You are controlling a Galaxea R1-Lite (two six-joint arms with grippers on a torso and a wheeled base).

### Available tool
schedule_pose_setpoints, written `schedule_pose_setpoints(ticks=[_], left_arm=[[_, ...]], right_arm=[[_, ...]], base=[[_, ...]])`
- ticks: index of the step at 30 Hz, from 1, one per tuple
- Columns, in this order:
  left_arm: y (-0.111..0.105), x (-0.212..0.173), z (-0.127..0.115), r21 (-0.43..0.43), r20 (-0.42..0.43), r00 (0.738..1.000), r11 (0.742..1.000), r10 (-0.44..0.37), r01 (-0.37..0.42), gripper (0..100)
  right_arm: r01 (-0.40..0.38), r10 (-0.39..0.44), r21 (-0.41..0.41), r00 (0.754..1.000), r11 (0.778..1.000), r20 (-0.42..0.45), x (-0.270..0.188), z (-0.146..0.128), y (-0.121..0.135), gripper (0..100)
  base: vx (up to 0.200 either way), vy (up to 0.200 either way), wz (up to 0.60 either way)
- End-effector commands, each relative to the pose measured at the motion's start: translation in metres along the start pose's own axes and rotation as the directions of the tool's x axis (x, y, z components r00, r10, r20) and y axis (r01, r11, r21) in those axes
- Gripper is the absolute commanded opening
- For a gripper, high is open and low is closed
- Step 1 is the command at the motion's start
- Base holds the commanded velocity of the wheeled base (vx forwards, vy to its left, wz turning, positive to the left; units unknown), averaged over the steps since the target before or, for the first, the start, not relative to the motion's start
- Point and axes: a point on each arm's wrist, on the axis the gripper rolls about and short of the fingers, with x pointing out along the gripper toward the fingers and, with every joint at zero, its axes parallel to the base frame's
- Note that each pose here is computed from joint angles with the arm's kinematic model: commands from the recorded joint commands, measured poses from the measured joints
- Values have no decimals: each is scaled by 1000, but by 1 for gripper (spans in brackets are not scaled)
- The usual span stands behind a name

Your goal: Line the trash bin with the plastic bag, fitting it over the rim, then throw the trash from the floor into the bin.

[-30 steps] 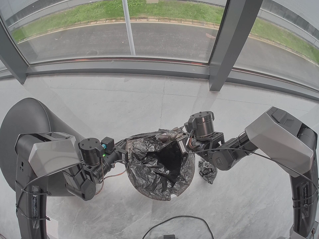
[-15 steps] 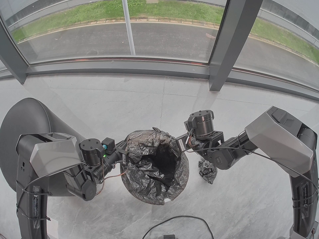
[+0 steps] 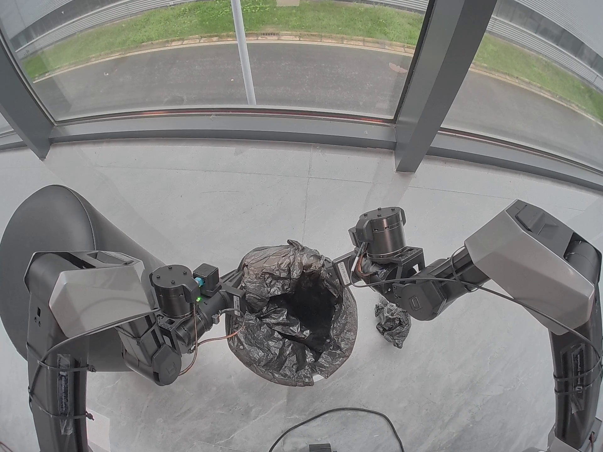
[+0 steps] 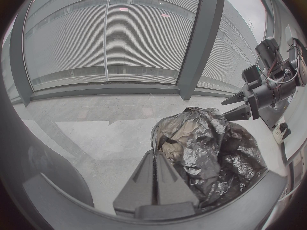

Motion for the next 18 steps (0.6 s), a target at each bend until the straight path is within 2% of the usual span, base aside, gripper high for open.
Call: schedule_pose_setpoints(ticks=[1, 8, 18], left_arm=[[-11, -14, 13, -32, -7, 999, 999, -33, 32, 0], [-12, -24, 28, -58, -77, 996, 997, -49, 45, 0], [-9, -22, 26, -52, -99, 995, 998, -34, 29, 0]], right_arm=[[-2, 2, 3, 1000, 1000, 13, -6, 6, -1, 100], [-7, 7, 18, 1000, 1000, 7, -7, 4, 2, 100], [-3, 2, 29, 1000, 1000, 10, -7, 4, 0, 100]], base=[[0, 0, 0], [0, 0, 0], [0, 0, 0]])
